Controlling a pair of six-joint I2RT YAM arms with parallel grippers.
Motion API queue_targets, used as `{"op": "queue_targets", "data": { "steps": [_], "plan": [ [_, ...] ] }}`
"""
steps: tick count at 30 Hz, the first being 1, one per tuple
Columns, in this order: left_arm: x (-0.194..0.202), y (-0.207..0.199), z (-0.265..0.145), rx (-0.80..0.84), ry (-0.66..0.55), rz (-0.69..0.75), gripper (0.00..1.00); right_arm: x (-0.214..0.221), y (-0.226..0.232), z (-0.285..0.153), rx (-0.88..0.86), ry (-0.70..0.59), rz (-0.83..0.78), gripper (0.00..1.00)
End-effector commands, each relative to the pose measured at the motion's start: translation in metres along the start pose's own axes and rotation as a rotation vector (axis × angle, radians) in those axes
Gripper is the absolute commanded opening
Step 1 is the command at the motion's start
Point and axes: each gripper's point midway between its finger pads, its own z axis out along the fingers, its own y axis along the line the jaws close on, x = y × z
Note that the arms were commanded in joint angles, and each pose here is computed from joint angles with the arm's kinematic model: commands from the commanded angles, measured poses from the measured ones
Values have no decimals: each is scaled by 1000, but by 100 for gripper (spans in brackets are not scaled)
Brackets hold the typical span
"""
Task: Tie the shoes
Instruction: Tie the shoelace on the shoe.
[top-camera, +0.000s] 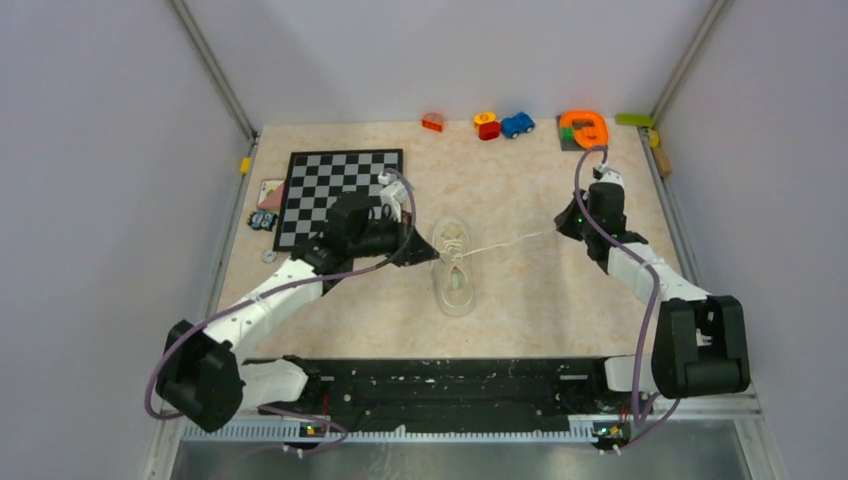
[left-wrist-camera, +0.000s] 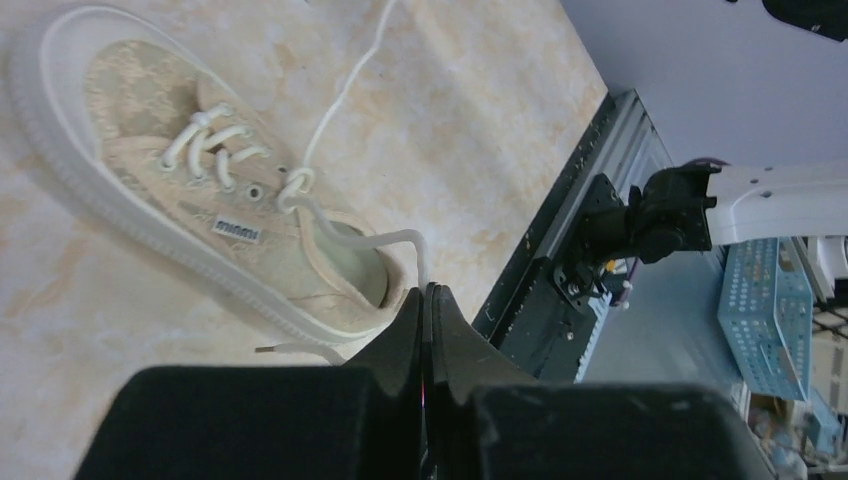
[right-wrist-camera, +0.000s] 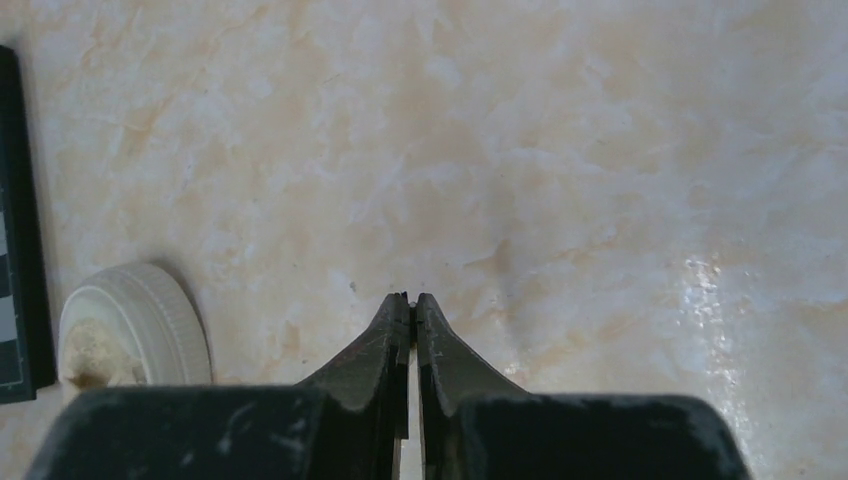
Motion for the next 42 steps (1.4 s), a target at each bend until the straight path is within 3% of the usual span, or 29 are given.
{"op": "queue_targets", "data": {
  "steps": [1,2,4,8,12,17,23,30,36,42],
  "plan": [
    [4,-20,25,61,90,32,0,-20,44,-5,-148,-12,-80,18],
    [4,-24,31,70,99,35,0,-18,47,-7,-156,8,-94,30],
    [7,-33,40,95,119,40,0,-16,56,-12,-183,27,-130,41],
    [10,-40,50,120,140,26,0,-9,74,-31,-280,40,-154,57],
    [10,-43,53,136,148,17,0,17,109,-62,-527,99,-195,58],
    [6,-41,47,105,124,31,0,57,142,-91,-738,147,-388,64],
    [-5,-5,20,-28,19,-17,0,67,161,-78,-855,92,-513,59],
    [-19,33,-11,-89,-57,-48,0,92,160,-48,-884,65,-687,61],
    [-28,44,-19,-82,-47,-26,0,107,169,-46,-1022,77,-816,53],
    [-29,41,-16,-45,-19,-15,0,118,183,-35,-1042,99,-910,51]
  ]
}}
